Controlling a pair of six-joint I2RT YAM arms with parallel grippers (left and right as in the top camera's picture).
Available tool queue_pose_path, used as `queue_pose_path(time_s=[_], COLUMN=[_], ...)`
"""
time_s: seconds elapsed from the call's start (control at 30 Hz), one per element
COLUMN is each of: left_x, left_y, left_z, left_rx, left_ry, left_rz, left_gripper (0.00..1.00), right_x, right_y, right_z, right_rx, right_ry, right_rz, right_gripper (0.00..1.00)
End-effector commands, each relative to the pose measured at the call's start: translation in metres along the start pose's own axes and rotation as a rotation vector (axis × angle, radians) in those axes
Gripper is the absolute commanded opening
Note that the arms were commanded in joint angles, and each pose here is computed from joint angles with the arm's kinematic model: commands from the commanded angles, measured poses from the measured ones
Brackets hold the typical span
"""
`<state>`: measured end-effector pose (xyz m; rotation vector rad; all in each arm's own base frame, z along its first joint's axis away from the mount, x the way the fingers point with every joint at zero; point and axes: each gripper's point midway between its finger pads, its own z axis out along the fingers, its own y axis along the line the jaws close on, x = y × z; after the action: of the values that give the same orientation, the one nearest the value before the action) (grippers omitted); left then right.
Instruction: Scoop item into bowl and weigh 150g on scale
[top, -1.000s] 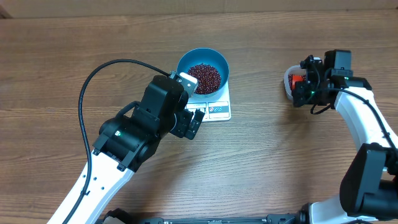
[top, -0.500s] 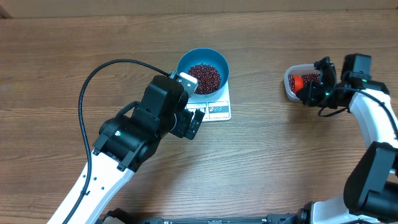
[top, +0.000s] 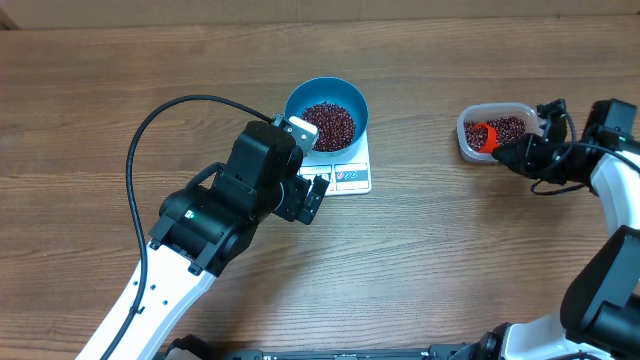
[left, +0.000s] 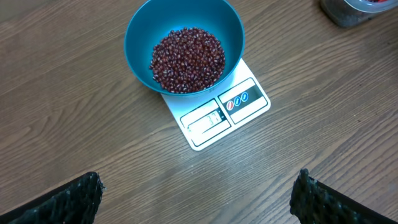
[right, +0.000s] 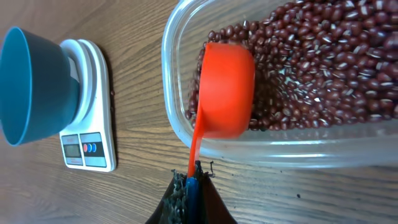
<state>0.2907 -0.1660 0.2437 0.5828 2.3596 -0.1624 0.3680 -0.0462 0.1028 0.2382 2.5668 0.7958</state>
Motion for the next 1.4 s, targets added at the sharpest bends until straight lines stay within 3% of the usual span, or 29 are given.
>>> queue_pose_path(time_s=[0.0,0.57,1.1,1.37], left_x=[-0.005,-0.005,-0.005,-0.005], left_y=[0.0,0.0,0.0,0.0], left_z=[-0.002,-0.002,-0.002,-0.002], left_rx=[0.009,0.009,0.009,0.009], left_ry=[-0.013,-0.013,-0.013,-0.013], left_rz=[0.013,0.013,0.013,0.013], left_gripper=[1.0,1.0,1.0,1.0], right_x=[0.003,-0.011,-0.016,-0.024], right_y=[-0.002,-0.012,0.016,0.047], right_z=[-0.004,-0.038,-0.047,-0.063], right_rx=[-0.037,-0.184,-0.363,-0.566], right_ry=[-0.008,-0.134,-0.154,-0.189], right_rz=[0.035,0.135,0.178,0.172], right_gripper=[0.04,0.03,0.04,0.04])
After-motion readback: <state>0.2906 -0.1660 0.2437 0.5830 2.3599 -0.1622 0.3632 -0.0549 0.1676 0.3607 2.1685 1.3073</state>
